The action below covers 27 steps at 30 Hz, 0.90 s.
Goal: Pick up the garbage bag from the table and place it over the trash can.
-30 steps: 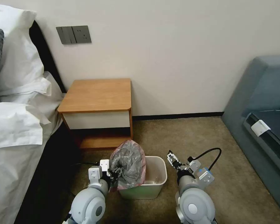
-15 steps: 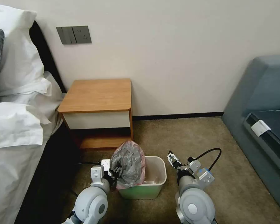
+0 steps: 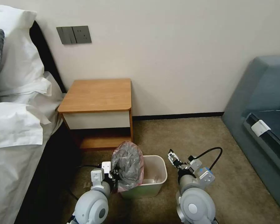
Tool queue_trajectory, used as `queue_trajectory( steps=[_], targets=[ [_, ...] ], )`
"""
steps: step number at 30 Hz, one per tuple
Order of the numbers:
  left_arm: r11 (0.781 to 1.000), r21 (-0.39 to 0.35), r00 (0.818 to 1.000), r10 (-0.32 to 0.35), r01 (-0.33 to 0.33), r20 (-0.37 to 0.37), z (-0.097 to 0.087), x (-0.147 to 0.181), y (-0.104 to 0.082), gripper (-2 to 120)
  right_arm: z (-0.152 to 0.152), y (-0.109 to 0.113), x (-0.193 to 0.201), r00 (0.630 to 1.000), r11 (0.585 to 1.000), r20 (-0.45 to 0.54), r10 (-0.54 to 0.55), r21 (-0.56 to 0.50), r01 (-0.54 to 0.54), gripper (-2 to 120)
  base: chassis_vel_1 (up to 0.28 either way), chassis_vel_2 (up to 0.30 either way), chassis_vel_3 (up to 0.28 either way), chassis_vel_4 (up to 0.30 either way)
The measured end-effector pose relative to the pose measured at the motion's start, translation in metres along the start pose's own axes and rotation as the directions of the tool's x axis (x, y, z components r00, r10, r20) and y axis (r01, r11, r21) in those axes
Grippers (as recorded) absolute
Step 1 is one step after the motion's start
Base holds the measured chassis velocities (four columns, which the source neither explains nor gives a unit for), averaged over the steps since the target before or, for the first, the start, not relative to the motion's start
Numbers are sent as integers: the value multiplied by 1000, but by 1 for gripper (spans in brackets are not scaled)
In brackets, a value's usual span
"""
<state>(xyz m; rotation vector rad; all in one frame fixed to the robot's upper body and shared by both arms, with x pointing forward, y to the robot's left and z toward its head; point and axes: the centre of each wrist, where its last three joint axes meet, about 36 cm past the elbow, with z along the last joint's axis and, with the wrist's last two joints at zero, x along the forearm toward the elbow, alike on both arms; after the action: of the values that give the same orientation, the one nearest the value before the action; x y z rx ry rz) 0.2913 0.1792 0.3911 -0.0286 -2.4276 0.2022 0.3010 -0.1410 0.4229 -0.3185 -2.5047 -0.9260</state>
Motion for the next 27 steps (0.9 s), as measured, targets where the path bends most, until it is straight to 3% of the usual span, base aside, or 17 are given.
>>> queue_trajectory(
  steps=[2,3,5,6,8,10,13,14,17,18,21,23,27],
  targets=[
    [999,20,995,28,-30,99,9,7,3,7,-10,4,11,997,997,19,-69,21,69,100,0,0,0,0],
    [999,20,995,28,-30,99,9,7,3,7,-10,4,11,997,997,19,-69,21,69,100,0,0,0,0],
    [999,4,980,44,-46,196,16,11,9,5,-22,10,26,987,986,21,-161,38,160,100,0,0,0,0],
    [999,4,980,44,-46,196,16,11,9,5,-22,10,26,987,986,21,-161,38,160,100,0,0,0,0],
    [998,-9,959,60,-60,276,19,16,15,5,-32,13,40,956,953,8,-292,87,290,100,0,0,0,0],
    [998,-7,953,65,-65,296,20,17,17,5,-33,13,44,944,939,-2,-330,106,328,100,0,0,0,0],
    [998,-7,928,68,-70,367,24,17,22,5,-26,18,57,889,874,-80,-451,164,458,100,0,0,0,0],
    [998,-7,928,68,-70,367,24,17,22,5,-26,18,57,889,874,-80,-451,164,458,100,0,0,0,0],
    [998,-8,910,65,-68,409,25,18,27,5,-9,21,64,833,803,-156,-530,224,553,100,0,0,0,0],
    [998,-8,910,65,-68,409,25,18,27,5,-9,21,64,833,803,-156,-530,224,553,100,0,0,0,0],
    [997,-12,894,78,-81,441,25,21,31,5,16,17,58,777,720,-235,-583,292,629,100,0,0,0,0],
    [996,-13,892,81,-83,444,25,21,31,5,19,17,57,771,710,-243,-589,300,637,100,0,0,0,0],
    [996,-20,882,89,-90,462,25,25,37,5,42,16,43,729,648,-308,-612,333,685,100,0,0,0,0]
  ],
)
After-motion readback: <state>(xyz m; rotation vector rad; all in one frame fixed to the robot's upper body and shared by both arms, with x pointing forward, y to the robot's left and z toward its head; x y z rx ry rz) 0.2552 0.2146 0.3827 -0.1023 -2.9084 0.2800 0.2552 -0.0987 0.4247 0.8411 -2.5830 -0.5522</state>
